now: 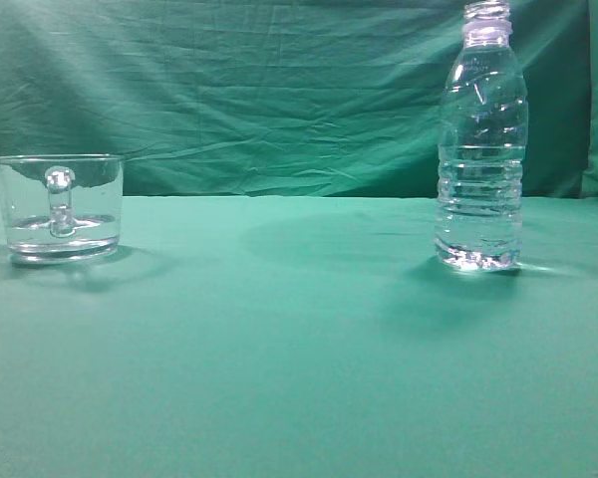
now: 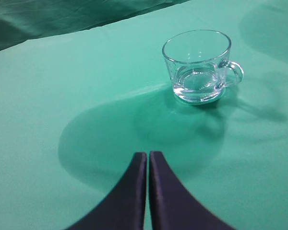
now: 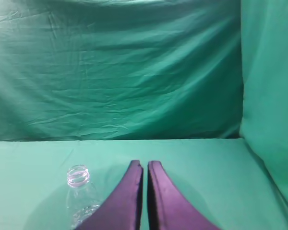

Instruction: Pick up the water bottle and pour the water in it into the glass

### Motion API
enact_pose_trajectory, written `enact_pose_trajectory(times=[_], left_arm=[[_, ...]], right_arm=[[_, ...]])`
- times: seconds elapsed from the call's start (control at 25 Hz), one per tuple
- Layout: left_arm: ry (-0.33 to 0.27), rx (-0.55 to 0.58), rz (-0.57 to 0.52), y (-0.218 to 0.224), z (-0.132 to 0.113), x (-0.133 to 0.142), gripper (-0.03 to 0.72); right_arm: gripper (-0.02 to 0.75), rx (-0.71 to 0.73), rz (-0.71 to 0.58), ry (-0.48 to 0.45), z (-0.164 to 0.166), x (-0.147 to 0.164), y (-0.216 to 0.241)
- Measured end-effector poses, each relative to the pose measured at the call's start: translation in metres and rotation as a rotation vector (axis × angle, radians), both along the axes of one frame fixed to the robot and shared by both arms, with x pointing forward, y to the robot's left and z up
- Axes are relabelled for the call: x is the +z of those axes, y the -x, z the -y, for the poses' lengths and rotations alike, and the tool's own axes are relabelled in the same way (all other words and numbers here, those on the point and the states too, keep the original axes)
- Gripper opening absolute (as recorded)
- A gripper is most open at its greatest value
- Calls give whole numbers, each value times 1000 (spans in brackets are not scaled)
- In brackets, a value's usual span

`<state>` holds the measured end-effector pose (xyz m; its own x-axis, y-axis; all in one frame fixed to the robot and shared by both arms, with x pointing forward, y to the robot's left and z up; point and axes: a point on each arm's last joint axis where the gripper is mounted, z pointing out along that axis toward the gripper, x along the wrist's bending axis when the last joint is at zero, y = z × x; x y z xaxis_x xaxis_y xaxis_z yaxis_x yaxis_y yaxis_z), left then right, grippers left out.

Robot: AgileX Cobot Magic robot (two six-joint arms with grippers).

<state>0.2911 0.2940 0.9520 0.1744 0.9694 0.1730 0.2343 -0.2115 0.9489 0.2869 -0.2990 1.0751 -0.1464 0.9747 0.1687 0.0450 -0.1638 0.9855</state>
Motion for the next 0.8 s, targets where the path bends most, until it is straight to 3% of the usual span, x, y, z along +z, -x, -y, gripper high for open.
enact_pose_trajectory(times=[0.2, 0.8], left_arm=[[0, 0, 0, 0, 0, 0, 0], [0, 0, 0, 0, 0, 0, 0]], right_arm=[[0, 8, -48, 51, 1, -15, 8], [0, -106, -267, 155, 1, -102, -6]])
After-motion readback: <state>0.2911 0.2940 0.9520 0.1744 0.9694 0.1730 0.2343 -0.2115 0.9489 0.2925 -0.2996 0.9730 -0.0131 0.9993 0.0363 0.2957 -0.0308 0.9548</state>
